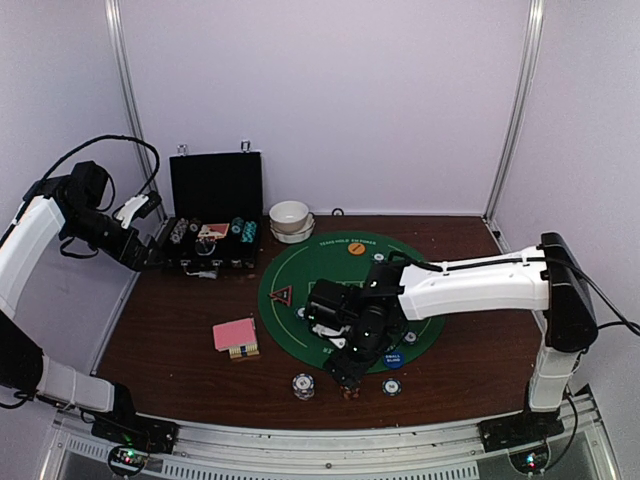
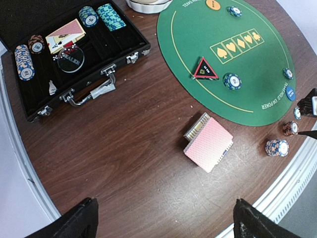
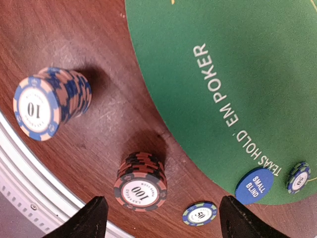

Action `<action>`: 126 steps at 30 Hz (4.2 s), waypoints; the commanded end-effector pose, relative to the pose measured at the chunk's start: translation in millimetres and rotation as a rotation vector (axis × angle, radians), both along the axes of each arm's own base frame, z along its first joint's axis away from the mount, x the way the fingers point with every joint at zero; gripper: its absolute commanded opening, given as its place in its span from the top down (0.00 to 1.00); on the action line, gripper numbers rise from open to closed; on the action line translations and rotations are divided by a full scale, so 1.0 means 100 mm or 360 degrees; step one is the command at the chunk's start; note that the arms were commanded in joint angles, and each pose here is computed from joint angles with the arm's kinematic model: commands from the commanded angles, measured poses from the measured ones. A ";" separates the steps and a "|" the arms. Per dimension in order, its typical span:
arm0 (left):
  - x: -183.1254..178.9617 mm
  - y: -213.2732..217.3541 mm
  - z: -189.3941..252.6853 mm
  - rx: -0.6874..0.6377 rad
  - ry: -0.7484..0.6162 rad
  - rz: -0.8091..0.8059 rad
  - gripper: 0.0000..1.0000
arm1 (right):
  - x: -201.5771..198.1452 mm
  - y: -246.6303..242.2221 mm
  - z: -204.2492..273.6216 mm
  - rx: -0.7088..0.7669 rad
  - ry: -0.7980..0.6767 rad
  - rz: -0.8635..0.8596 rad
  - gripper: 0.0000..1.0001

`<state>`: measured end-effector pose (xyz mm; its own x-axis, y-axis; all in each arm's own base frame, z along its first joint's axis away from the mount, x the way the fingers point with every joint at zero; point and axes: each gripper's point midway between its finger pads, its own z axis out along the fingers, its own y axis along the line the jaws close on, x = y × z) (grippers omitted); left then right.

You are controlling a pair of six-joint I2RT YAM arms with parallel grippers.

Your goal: Distribute texas hold em gaming equipment

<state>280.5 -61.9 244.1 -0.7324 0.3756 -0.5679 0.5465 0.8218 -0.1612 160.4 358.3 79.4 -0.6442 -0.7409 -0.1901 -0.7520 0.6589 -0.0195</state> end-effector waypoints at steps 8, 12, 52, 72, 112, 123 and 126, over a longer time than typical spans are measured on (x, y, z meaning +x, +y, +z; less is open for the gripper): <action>0.02 0.02 0.16 0.0003 -0.0083 0.0010 0.02 | -0.24 -0.04 -0.13 -0.0010 0.0113 0.0070 0.20; 0.02 0.02 0.16 0.0005 -0.0082 0.0009 0.02 | -0.26 -0.01 -0.20 -0.0014 0.0132 0.0081 0.21; 0.02 0.04 0.16 0.0023 -0.0090 0.0014 0.02 | -0.31 0.02 -0.36 -0.0042 0.0179 0.0112 0.71; 0.00 0.03 0.18 0.0019 -0.0100 0.0001 0.02 | 0.69 0.17 0.51 0.0080 -0.0172 -0.0042 0.90; 0.00 0.01 0.09 0.0010 -0.0060 -0.0019 0.03 | 2.53 0.70 -0.05 0.0360 -0.0251 -0.0505 0.32; -0.01 0.02 0.13 0.0018 -0.0080 -0.0013 0.03 | 1.97 0.45 0.53 0.0363 -0.0304 -0.0396 0.35; -0.02 0.02 0.15 0.0021 -0.0094 -0.0011 0.03 | 1.58 0.31 0.48 0.0333 -0.0223 -0.0346 0.34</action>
<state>280.0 -61.4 249.7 -0.7208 0.3816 -0.5787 0.5517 0.8212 -0.1457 357.3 397.1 115.3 -0.7648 -0.4850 -0.4241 -0.5512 0.8334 0.0410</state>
